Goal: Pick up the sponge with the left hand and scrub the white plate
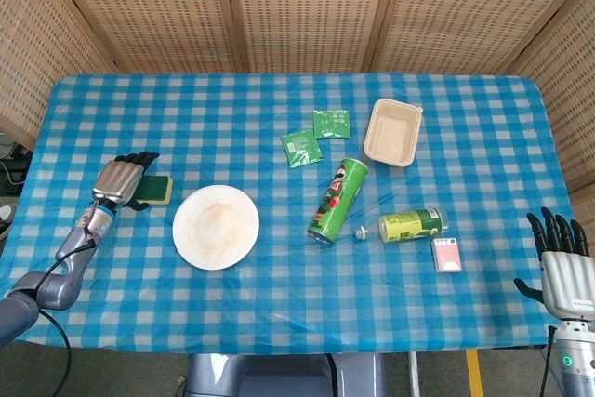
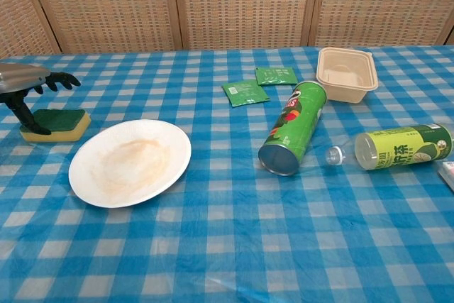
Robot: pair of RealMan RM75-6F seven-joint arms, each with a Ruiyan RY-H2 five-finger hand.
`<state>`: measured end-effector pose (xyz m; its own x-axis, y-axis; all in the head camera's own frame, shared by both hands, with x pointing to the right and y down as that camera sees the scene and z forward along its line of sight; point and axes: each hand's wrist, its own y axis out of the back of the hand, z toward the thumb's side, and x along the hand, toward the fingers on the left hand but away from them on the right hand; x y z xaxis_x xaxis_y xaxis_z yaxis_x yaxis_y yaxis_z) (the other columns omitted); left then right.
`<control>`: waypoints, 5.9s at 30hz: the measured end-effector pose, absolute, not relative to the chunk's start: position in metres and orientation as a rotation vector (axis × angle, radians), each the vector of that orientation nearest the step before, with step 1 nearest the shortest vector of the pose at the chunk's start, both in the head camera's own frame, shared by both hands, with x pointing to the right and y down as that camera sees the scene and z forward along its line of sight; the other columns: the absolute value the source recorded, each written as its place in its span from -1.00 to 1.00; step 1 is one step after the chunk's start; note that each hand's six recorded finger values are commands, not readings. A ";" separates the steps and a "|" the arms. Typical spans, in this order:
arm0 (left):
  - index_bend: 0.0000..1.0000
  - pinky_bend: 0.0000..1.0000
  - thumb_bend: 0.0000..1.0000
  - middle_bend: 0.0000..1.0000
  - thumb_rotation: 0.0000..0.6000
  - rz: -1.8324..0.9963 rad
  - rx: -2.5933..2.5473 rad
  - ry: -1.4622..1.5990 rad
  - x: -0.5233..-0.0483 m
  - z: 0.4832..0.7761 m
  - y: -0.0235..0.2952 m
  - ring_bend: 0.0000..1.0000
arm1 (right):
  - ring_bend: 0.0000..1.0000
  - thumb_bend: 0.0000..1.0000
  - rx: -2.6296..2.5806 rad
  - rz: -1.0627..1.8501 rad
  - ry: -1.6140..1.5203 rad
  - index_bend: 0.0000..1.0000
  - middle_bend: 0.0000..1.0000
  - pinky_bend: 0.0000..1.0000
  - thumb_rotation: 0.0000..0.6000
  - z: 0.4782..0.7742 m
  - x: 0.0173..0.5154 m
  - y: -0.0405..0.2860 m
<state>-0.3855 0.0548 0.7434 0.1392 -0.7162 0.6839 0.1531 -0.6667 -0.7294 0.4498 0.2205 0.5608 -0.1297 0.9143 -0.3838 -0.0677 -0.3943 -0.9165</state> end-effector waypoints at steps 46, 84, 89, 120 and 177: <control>0.08 -0.03 -0.49 -0.04 1.00 -1.039 -2.270 1.114 -0.298 0.678 0.057 -0.06 | -1.00 -1.00 -1.380 1.612 -1.010 -1.00 -1.00 -1.00 1.00 0.556 0.446 0.221; 0.20 -0.02 -0.40 0.00 1.00 -1.106 -2.458 1.229 -0.258 0.770 0.093 -0.04 | -1.00 -1.00 -1.379 1.620 -1.031 -1.00 -1.00 -1.00 1.00 0.554 0.452 0.220; 0.20 -0.02 -0.40 0.00 1.00 -1.102 -2.465 1.239 -0.258 0.773 0.097 -0.04 | -1.00 -1.00 -1.382 1.617 -1.033 -1.00 -1.00 -1.00 1.00 0.553 0.453 0.220; 0.21 -0.02 -0.40 0.00 1.00 -1.106 -2.447 1.193 -0.282 0.763 0.107 -0.04 | -1.00 -1.00 -1.381 1.595 -1.048 -1.00 -1.00 -1.00 1.00 0.546 0.451 0.221; 0.21 -0.02 -0.39 0.00 1.00 -0.961 -2.489 1.252 -0.242 0.744 0.083 -0.04 | -1.00 -1.00 -1.383 1.606 -1.065 -1.00 -1.00 -1.00 1.00 0.544 0.456 0.220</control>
<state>-0.2420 0.0829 0.7438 0.4320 -0.7735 0.4638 -0.6476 -0.6239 -0.4374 0.4560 0.2196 0.5444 -0.1340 0.9212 -0.3654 -0.0216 -0.3713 -0.9282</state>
